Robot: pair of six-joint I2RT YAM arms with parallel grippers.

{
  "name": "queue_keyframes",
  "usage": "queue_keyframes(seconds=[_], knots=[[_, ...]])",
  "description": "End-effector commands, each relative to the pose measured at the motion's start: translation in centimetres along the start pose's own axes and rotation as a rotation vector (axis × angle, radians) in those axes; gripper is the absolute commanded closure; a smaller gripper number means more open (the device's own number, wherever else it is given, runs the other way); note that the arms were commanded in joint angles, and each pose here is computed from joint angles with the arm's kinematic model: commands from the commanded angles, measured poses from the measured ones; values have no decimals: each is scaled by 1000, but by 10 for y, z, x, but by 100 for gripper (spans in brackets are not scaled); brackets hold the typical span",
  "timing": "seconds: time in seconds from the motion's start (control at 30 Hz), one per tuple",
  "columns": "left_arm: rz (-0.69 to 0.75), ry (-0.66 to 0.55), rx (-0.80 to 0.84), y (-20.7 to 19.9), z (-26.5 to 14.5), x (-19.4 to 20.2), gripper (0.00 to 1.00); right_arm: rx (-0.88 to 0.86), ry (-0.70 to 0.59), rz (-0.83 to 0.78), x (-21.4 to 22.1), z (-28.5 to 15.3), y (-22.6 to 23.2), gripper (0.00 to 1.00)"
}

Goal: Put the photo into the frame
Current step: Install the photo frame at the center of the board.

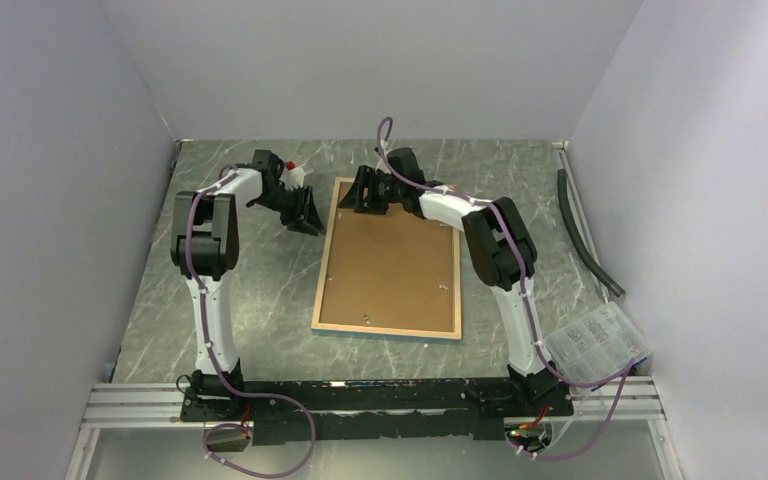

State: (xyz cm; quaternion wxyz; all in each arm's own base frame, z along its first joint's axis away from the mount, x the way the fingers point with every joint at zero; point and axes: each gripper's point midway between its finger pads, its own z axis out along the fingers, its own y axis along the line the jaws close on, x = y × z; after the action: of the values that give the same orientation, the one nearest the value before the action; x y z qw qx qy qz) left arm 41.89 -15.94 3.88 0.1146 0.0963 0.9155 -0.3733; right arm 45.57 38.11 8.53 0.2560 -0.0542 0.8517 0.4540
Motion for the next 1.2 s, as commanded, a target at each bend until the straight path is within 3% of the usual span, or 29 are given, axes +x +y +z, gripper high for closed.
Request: queue_keyframes(seconds=[0.0, 0.27, 1.17], knots=[[-32, -41, 44, -4, -1, -19, 61, -6, -38, 10, -13, 16, -2, 38], [-44, -16, 113, -8, 8, -10, 76, -7, -25, 24, -13, 34, -12, 39], [-47, -6, 109, -4, 15, 2, 81, -74, 69, 88, 25, 52, -1, 44]])
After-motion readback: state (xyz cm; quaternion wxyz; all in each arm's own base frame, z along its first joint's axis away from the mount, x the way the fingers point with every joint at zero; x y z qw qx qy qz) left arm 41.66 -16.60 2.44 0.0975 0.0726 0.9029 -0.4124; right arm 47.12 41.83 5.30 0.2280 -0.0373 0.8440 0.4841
